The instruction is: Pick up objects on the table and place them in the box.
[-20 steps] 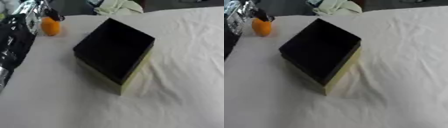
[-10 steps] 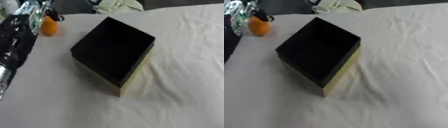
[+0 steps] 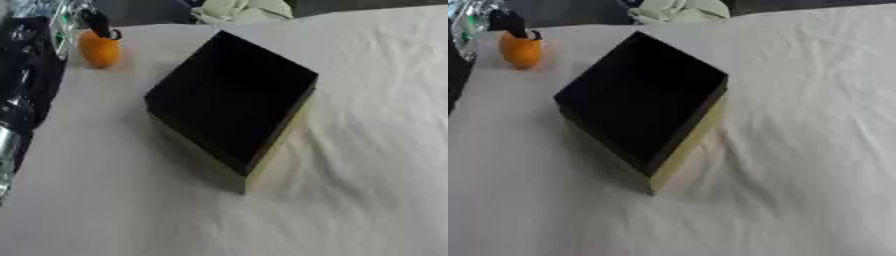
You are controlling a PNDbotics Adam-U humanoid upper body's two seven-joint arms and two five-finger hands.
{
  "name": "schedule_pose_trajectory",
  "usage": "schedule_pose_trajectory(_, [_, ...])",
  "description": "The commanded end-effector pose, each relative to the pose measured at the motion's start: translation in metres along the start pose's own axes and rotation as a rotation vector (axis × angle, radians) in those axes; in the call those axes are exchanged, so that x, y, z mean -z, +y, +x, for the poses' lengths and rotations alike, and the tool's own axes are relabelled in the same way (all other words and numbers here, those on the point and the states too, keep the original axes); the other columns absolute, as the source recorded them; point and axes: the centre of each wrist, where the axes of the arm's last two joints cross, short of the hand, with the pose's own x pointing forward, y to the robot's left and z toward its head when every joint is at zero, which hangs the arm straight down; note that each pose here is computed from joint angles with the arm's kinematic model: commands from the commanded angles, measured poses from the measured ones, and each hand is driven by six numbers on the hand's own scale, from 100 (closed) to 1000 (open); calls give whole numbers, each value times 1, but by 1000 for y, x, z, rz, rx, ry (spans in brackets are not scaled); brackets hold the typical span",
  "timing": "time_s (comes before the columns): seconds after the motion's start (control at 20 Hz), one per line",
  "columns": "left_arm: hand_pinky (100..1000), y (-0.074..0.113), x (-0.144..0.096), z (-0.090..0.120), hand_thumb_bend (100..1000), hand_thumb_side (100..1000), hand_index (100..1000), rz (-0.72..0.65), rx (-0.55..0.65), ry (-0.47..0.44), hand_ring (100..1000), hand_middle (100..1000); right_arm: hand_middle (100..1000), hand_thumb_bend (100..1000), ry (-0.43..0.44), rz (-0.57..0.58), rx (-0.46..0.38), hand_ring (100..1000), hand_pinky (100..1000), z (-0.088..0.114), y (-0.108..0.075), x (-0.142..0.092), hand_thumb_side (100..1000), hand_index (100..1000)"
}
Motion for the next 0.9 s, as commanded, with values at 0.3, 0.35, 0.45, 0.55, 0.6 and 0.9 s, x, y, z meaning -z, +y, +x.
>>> schedule_pose_trajectory(0.3, [753,34,-6,-18,649,100,944,-42,22,1,808,898,734,322,-19,-3,-10,745,767,4,-4,4,1000,855])
schedule_pose_trajectory(0.35, [755,34,-6,-17,653,100,946,-55,20,-5,809,901,734,322,-17,-5,-10,745,767,4,-4,4,1000,855])
schedule_pose_trajectory(0.45, [760,34,-7,-17,659,100,951,-82,10,-19,814,906,734,321,-14,-8,-9,745,767,4,-4,3,1000,855])
schedule_pose_trajectory(0.55, [765,33,-7,-18,667,100,956,-114,14,-24,822,913,734,318,-9,-10,-9,745,768,3,-4,2,1000,855])
schedule_pose_trajectory(0.6, [767,33,-7,-18,669,100,957,-131,16,-25,824,915,734,318,-8,-12,-9,745,768,3,-4,2,1000,855])
schedule_pose_trajectory(0.9, [774,30,-7,-19,668,100,967,-213,29,-38,835,926,734,318,-2,-16,-3,746,768,3,-3,1,1000,856])
